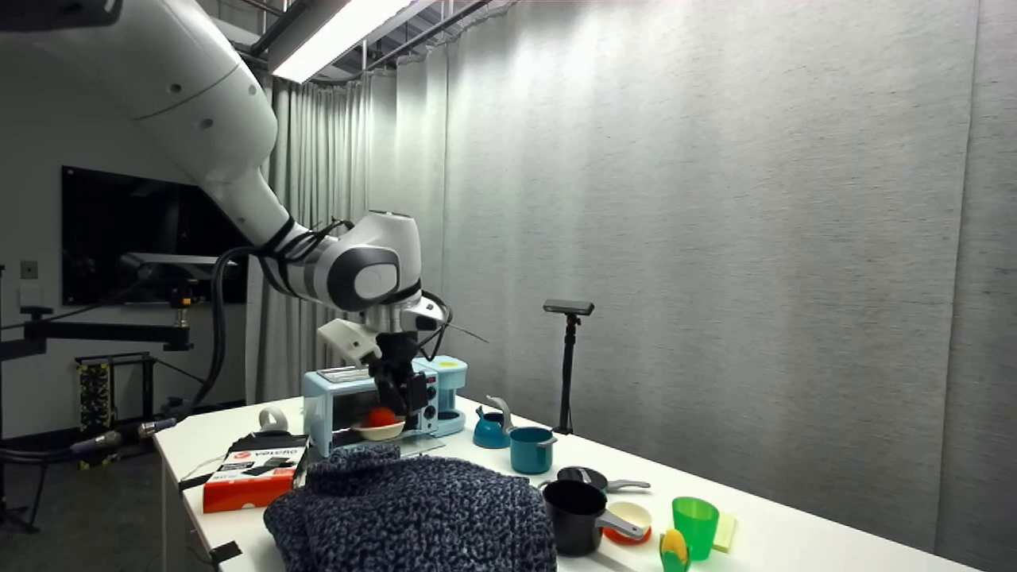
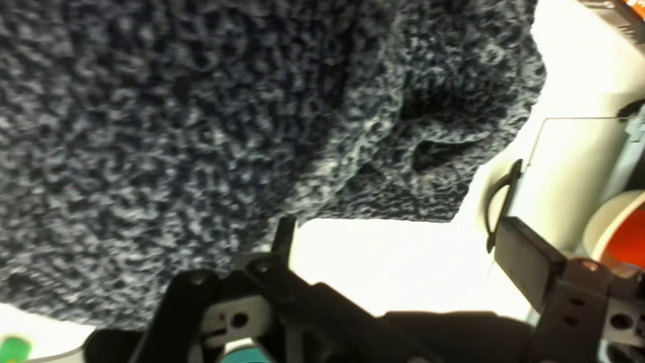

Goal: Fold the fleece blanket in half

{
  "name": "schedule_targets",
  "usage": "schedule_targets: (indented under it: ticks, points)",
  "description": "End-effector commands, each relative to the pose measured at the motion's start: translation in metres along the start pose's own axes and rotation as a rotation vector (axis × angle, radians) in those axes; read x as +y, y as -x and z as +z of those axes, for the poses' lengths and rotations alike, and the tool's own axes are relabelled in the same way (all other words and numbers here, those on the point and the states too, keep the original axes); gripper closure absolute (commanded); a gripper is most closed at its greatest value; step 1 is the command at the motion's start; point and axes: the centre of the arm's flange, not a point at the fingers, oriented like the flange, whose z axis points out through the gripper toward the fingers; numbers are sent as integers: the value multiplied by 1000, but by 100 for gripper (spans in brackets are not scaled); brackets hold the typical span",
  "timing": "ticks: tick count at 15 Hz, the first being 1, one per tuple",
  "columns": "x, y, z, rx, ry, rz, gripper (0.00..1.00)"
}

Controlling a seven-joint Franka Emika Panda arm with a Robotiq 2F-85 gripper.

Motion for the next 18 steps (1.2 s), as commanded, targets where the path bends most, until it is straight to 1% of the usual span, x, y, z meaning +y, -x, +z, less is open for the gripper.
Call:
schedule_targets:
  ticks: [1, 3, 5, 6, 9, 13, 14, 15, 18]
  points:
    - [36, -20, -28, -55, 164, 54, 0]
    - [58, -29, -22, -77, 207, 99, 0]
    - [78, -36, -6, -37, 130, 116, 0]
    - [85, -40, 4, -35, 110, 133, 0]
    - [102, -44, 35, -50, 78, 194, 0]
    - [116, -48, 74, -83, 4, 217, 0]
    - [117, -49, 81, -89, -13, 218, 25]
    - [121, -50, 82, -97, -28, 209, 26]
    - [120, -52, 90, -116, -52, 181, 49]
